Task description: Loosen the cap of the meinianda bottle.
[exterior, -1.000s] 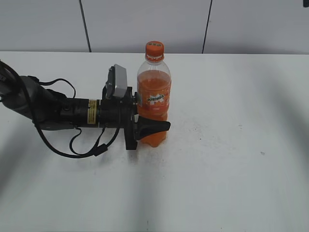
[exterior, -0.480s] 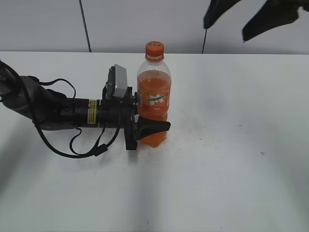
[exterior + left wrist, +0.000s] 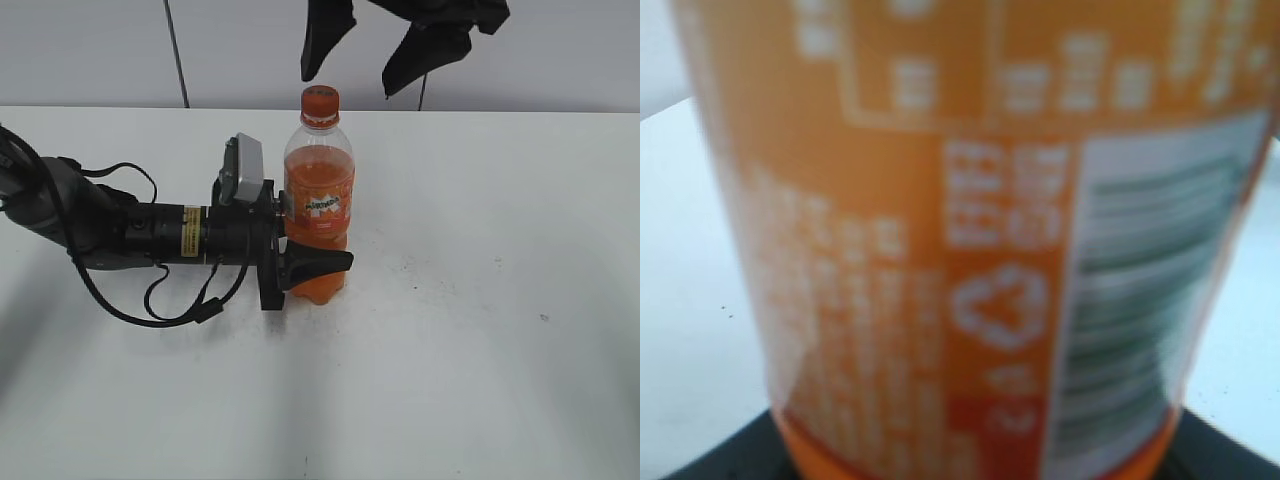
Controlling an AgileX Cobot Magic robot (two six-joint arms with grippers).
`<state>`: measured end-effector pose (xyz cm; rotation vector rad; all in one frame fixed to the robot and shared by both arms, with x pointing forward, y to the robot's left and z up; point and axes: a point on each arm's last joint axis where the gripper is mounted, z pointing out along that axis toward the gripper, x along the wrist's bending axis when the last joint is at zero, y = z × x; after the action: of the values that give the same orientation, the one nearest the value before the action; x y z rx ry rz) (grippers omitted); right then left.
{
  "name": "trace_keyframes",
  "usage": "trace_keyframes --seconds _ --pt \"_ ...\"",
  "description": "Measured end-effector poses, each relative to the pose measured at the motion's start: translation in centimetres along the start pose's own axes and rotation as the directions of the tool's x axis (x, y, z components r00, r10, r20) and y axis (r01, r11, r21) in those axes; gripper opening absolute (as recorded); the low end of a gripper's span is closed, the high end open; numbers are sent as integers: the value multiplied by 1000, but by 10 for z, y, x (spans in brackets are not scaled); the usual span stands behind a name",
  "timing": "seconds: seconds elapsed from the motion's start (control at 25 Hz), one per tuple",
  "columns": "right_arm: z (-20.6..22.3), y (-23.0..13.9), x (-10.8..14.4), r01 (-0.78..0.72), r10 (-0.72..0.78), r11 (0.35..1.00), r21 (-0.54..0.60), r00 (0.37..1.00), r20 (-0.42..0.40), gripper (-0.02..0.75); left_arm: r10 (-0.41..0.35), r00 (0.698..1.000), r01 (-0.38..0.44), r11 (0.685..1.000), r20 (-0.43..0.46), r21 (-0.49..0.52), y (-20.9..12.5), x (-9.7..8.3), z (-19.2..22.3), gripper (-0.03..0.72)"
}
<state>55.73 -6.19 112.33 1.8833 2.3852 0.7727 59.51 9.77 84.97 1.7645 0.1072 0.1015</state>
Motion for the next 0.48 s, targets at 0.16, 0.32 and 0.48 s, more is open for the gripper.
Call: trace_keyframes --seconds 0.16,0.32,0.48 --pt "7 4 -1 -3 4 999 -33 1000 26 574 0 1000 0 1000 0 0 0 0 0 384" --pt "9 9 5 13 -12 995 -99 1000 13 574 -1 1000 1 1000 0 0 0 0 0 384" --pt "18 6 14 39 -37 995 -88 999 17 574 -1 1000 1 1000 0 1 0 0 0 384"
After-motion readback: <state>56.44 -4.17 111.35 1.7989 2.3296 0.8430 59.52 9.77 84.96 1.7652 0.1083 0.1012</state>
